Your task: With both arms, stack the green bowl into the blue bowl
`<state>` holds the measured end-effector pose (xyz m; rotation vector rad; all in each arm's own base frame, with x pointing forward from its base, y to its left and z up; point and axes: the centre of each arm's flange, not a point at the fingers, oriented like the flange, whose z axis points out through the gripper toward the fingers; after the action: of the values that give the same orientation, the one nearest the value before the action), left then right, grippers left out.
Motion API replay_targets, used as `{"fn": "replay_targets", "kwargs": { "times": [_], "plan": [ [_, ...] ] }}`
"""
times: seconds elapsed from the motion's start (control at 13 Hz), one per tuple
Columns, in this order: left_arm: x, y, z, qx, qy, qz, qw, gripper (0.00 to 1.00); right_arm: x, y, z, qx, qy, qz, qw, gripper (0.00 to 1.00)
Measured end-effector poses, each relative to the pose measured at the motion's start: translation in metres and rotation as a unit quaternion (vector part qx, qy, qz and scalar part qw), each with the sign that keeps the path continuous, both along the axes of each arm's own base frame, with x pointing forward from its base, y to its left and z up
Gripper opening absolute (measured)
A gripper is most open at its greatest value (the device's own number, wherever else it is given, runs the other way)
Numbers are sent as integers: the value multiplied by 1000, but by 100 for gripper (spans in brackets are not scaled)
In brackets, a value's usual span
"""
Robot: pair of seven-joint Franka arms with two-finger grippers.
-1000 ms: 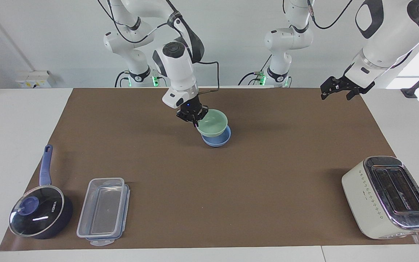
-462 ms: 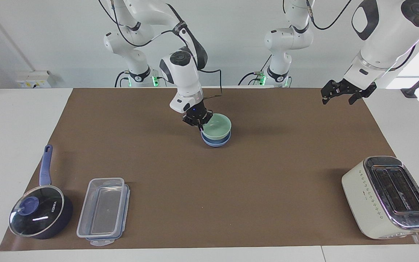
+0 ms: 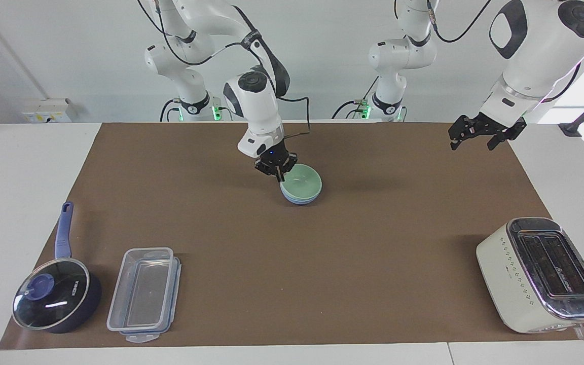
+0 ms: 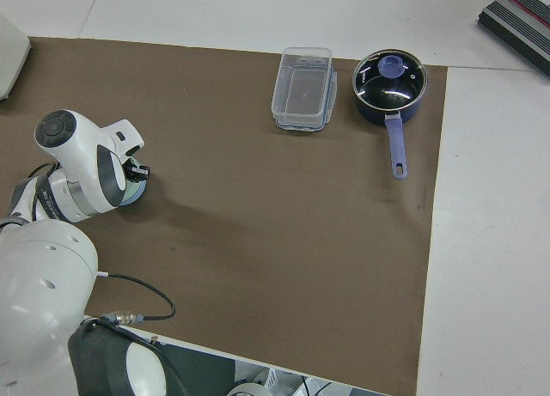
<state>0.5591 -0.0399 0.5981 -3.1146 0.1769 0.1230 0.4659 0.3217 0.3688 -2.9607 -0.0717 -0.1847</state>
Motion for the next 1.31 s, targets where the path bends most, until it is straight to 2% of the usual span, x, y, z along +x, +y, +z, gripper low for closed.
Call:
{"fn": "replay_targets", "kwargs": {
  "times": [0.15, 0.23, 0.38, 0.46, 0.54, 0.85, 1.15, 1.31],
  "plan": [
    [0, 1, 0, 0, 0, 1, 1000, 100, 5, -8, 11, 2, -3, -8, 1000, 45],
    [0, 1, 0, 0, 0, 1, 1000, 100, 10, -20, 21, 0, 1, -18, 1000, 60],
    [0, 1, 0, 0, 0, 1, 1000, 100, 19, -59, 53, -7, 13, -41, 999, 82],
    [0, 1, 0, 0, 0, 1, 1000, 100, 22, -83, 70, -12, 18, -45, 999, 97],
    [0, 1, 0, 0, 0, 1, 1000, 100, 24, -112, 86, -17, 22, -47, 998, 100],
    [0, 6, 0, 0, 0, 6, 1000, 100, 40, -219, 140, -19, 14, -99, 995, 100],
    [0, 6, 0, 0, 0, 6, 1000, 100, 59, -280, 171, -44, 2, -123, 991, 100],
    [0, 6, 0, 0, 0, 6, 1000, 100, 64, -301, 180, -51, 14, -122, 991, 100]
  ]
}}
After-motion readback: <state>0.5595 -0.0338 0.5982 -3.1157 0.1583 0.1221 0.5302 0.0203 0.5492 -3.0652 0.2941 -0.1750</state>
